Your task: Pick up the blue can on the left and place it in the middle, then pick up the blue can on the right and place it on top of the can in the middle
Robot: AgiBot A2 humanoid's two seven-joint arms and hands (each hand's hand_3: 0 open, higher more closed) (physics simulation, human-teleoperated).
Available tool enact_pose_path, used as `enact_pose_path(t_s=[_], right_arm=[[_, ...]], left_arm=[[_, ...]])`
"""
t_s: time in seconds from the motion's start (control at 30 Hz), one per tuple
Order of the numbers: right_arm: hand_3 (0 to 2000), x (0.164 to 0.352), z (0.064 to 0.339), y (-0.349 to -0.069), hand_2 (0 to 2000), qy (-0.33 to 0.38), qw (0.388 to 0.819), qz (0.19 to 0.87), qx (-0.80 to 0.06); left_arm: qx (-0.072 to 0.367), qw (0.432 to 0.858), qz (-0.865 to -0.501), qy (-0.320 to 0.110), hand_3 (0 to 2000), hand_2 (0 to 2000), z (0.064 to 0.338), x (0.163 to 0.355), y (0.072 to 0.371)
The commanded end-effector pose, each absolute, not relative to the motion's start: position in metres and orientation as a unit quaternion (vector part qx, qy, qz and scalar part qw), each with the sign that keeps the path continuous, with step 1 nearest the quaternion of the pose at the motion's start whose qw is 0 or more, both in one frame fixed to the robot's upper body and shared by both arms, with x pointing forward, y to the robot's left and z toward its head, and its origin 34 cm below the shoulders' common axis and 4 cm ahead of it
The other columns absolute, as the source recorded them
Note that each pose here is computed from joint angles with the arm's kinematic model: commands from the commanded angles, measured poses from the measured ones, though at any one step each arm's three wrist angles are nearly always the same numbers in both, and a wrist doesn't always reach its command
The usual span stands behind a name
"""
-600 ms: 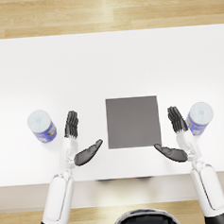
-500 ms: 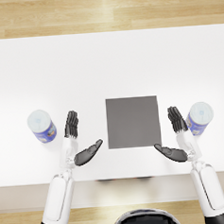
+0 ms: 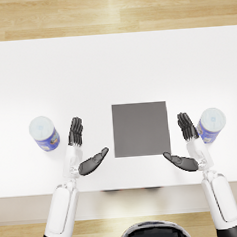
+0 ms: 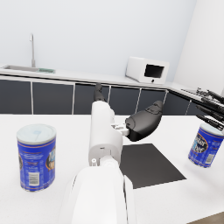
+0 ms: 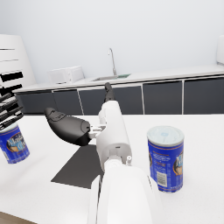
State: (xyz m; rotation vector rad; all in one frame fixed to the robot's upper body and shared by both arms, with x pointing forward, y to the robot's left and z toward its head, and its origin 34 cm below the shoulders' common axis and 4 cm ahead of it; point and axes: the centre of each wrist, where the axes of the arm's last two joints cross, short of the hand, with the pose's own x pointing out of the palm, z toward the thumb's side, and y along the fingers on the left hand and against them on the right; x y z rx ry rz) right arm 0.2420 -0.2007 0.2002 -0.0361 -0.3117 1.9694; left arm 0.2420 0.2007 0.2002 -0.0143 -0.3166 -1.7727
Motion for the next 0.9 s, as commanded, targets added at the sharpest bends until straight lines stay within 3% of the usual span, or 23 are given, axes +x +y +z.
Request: enact_pose_path(t_s=[0.03, 0.1, 0.27, 0.43, 0.57, 0.7, 0.9], right_arm=[[0, 0.242, 0.2, -0.201, 0, -0.131, 0.543, 0.829, -0.015], [0, 0.243, 0.194, -0.195, 0, -0.122, 0.535, 0.836, -0.006], [0, 0.251, 0.223, -0.204, 0, -0.211, 0.582, 0.783, -0.05], [0, 0.252, 0.238, -0.229, 0, -0.194, 0.639, 0.73, -0.144], [0, 0.249, 0.244, -0.247, 0, -0.153, 0.679, 0.686, -0.212], [0, 0.248, 0.242, -0.26, 0, -0.132, 0.704, 0.66, -0.228], [0, 0.253, 0.223, -0.266, 0, -0.105, 0.719, 0.656, -0.204]], left_arm=[[-0.006, 0.621, -0.771, -0.138, 0, 0, 0.2, 0.242, 0.201], [-0.015, 0.615, -0.778, -0.128, 0, 0, 0.194, 0.243, 0.195], [0.049, 0.618, -0.754, -0.217, 0, 0, 0.226, 0.26, 0.217], [0.161, 0.67, -0.701, -0.184, 0, 0, 0.243, 0.262, 0.246], [0.24, 0.724, -0.631, -0.141, 0, 0, 0.256, 0.259, 0.281], [0.25, 0.763, -0.586, -0.106, 0, 0, 0.25, 0.257, 0.306], [0.215, 0.781, -0.581, -0.069, 0, 0, 0.225, 0.266, 0.316]])
